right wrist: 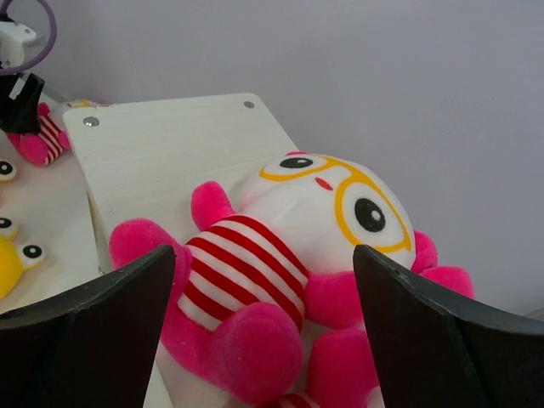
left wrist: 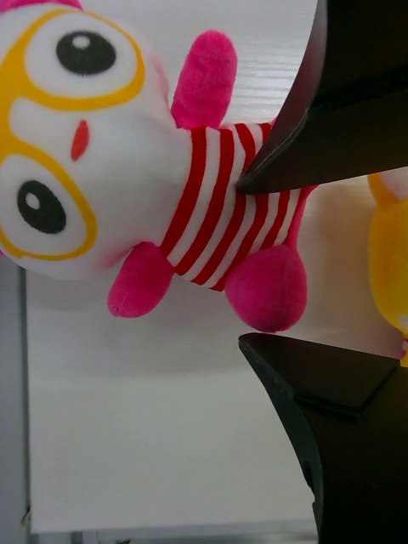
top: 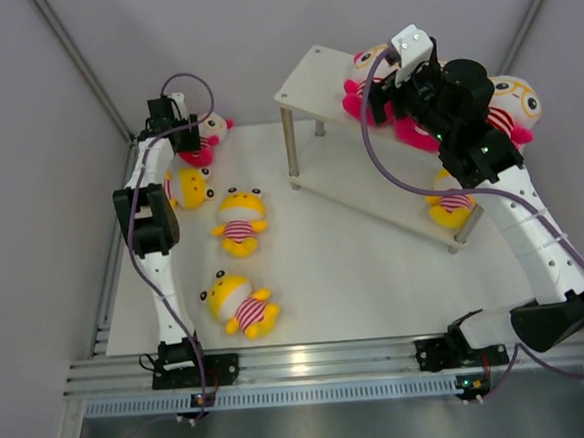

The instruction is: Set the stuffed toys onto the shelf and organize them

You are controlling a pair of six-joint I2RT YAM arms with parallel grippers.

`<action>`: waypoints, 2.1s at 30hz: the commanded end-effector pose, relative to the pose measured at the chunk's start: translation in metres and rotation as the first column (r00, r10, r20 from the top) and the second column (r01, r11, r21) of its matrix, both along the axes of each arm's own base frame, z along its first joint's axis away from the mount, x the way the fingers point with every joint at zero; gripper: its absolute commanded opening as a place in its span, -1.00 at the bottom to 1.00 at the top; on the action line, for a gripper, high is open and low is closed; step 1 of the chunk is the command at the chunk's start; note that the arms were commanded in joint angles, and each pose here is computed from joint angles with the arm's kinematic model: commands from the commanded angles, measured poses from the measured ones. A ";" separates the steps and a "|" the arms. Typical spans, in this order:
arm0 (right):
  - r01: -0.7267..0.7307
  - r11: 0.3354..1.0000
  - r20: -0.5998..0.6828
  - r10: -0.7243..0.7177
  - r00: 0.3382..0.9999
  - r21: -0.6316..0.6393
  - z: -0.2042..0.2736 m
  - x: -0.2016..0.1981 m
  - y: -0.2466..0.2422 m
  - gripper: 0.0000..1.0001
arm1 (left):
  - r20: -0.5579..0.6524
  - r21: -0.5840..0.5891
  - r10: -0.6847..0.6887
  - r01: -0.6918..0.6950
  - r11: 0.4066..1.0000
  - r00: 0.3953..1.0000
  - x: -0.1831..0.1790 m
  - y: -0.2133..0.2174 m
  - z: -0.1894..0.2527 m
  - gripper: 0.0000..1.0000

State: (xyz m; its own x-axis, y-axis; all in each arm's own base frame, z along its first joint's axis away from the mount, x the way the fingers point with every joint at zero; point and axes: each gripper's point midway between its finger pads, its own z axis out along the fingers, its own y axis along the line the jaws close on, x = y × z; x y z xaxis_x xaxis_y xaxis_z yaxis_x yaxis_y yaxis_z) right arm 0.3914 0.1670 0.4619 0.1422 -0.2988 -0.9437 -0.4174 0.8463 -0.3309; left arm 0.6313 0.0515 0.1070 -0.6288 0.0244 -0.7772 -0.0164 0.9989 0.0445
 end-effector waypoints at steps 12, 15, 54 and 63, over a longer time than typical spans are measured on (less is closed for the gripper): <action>-0.011 1.000 0.116 0.010 0.993 0.007 0.026 -0.007 0.009 0.71 | 0.016 -0.212 -0.098 0.099 0.972 0.995 0.005 -0.014 -0.018 -0.81; -0.021 1.000 0.127 0.020 0.992 0.009 0.031 -0.012 0.011 0.71 | 0.045 -0.257 -0.109 0.117 0.959 0.993 0.001 -0.020 0.004 -0.91; -0.658 0.750 0.014 0.660 0.751 -0.069 -0.056 -0.117 0.284 0.70 | 0.235 -0.252 -0.299 0.355 0.900 0.925 -0.279 -0.131 0.216 -0.94; -0.654 0.751 -0.037 0.654 0.755 -0.087 -0.097 -0.095 0.330 0.70 | 0.222 -0.294 -0.322 0.378 0.878 0.920 -0.305 -0.138 0.225 -0.94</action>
